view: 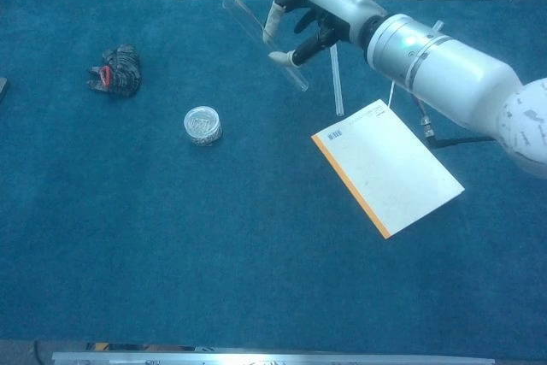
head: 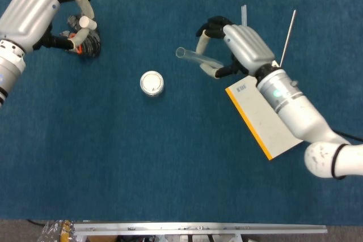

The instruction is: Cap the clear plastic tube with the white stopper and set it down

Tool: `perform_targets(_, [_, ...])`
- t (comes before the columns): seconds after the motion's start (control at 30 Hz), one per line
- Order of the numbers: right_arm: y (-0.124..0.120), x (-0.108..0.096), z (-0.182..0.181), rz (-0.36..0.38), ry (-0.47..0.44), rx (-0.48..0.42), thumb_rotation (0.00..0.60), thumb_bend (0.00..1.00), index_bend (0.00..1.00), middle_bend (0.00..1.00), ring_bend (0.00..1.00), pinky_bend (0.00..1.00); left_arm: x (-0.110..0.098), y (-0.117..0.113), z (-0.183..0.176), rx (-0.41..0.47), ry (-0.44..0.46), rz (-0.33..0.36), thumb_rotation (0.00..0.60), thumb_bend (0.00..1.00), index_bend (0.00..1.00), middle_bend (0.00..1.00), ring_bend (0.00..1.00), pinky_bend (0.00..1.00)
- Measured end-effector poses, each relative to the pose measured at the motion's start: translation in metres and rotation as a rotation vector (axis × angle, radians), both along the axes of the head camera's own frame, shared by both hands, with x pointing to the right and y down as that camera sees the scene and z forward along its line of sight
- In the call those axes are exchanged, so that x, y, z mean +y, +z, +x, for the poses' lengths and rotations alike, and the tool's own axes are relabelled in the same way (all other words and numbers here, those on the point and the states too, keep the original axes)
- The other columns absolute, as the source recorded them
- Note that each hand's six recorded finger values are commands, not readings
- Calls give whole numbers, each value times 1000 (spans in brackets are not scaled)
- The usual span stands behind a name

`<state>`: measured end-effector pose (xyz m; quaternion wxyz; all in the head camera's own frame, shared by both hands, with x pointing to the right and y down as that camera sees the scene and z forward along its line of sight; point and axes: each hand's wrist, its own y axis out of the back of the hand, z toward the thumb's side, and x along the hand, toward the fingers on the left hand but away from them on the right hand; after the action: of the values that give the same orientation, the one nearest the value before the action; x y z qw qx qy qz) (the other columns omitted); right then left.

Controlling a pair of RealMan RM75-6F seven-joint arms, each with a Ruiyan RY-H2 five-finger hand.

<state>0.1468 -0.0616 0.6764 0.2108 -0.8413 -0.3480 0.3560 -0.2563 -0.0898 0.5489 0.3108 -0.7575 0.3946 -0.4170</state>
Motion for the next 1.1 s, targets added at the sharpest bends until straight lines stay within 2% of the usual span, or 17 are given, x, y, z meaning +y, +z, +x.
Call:
perform_targets(0.47, [2, -9, -38, -34, 53, -56, 600, 284, 597, 315, 128, 238, 6, -5, 9, 4, 5, -14, 600, 351, 501, 306, 217, 244])
perform_targets(1.1, [9, -16, -82, -63, 86, -92, 600, 285, 598, 316, 128, 238, 9, -3, 34, 95, -2, -47, 600, 351, 501, 304, 217, 245])
